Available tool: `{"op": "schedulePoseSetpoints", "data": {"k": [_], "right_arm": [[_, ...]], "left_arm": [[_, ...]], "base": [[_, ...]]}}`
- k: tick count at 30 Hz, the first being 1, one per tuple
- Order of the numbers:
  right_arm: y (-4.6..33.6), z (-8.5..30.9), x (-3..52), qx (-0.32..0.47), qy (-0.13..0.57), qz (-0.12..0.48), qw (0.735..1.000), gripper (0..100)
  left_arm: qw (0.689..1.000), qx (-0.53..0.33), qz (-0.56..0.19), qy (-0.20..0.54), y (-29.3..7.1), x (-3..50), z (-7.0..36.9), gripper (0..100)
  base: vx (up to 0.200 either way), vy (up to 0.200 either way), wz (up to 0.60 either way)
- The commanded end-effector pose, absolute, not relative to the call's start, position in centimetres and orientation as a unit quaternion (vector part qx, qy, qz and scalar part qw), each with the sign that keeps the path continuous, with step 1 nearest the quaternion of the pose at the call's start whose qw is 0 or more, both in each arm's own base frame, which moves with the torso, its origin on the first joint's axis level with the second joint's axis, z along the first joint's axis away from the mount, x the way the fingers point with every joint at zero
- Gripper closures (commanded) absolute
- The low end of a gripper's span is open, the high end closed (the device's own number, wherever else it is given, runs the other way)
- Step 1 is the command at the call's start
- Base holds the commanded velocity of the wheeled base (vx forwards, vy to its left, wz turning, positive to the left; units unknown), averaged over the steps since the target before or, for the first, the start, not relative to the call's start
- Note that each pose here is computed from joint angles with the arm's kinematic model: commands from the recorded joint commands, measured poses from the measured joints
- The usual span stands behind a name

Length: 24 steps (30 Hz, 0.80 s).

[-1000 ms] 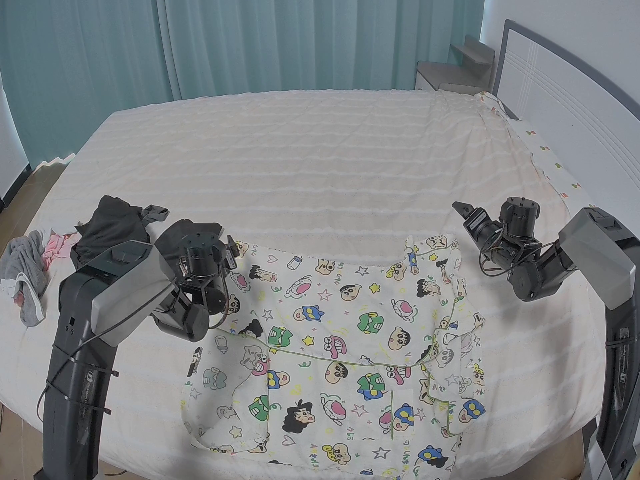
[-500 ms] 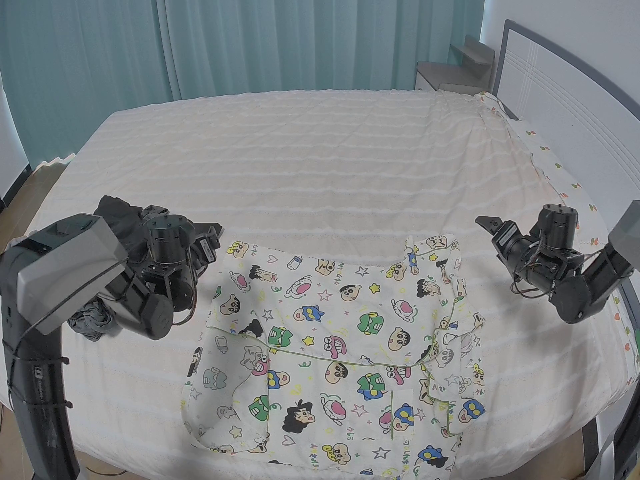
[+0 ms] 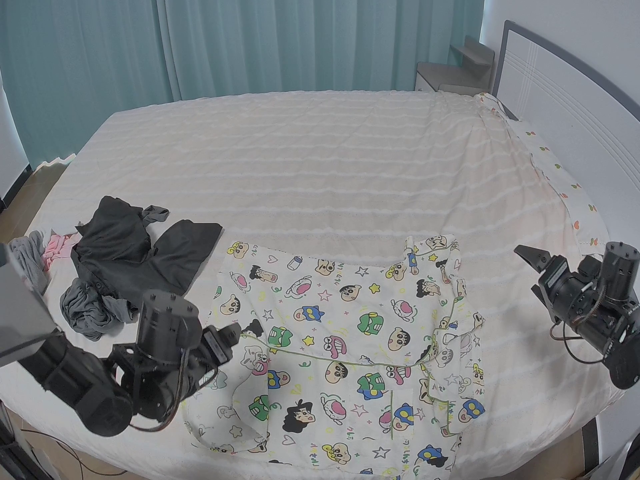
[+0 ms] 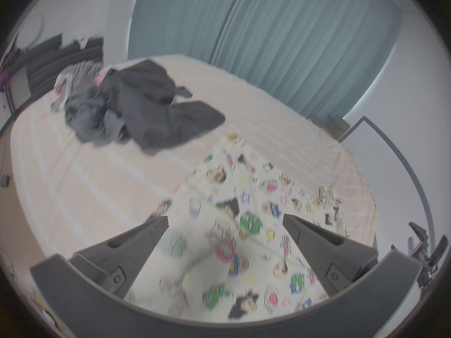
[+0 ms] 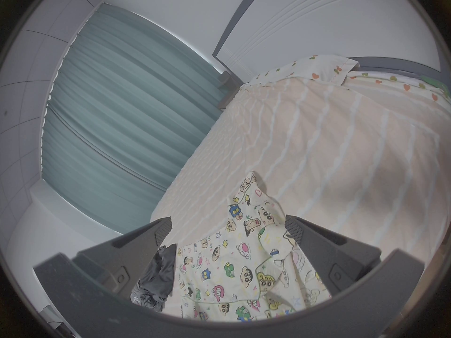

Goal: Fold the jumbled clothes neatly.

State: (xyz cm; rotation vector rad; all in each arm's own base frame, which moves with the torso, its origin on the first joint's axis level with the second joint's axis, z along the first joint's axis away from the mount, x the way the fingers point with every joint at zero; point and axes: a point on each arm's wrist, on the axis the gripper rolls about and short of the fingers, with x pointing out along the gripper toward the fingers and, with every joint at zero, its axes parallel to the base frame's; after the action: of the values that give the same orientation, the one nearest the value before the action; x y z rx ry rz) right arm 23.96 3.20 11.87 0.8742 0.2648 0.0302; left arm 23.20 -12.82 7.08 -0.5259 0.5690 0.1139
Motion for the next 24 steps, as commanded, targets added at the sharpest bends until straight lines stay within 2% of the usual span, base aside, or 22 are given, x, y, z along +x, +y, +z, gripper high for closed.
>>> {"op": "schedulePoseSetpoints", "data": {"k": [1,6,9,18,24], "right_arm": [[3.2,13.9,19.3,0.428,0.088,0.055,0.898,0],[3.5,14.0,18.9,0.426,0.091,0.063,0.898,0],[3.4,14.1,18.8,0.427,0.087,0.064,0.898,0],[3.4,14.6,18.5,0.428,0.076,0.069,0.898,0],[3.4,14.7,18.4,0.427,0.074,0.070,0.898,0]], "left_arm": [[0.896,-0.288,0.011,0.338,-13.2,17.2,7.7,0],[0.850,-0.345,0.027,0.397,-13.8,16.8,5.7,0],[0.833,-0.333,0.045,0.439,-13.6,16.5,3.8,0],[0.828,-0.302,0.051,0.469,-14.6,16.4,1.4,0],[0.840,-0.303,0.057,0.447,-15.7,17.5,-1.3,0]], "base": [[0.000,0.000,0.00],[0.000,0.000,0.00],[0.000,0.000,0.00],[0.000,0.000,0.00],[0.000,0.000,0.00]]}}
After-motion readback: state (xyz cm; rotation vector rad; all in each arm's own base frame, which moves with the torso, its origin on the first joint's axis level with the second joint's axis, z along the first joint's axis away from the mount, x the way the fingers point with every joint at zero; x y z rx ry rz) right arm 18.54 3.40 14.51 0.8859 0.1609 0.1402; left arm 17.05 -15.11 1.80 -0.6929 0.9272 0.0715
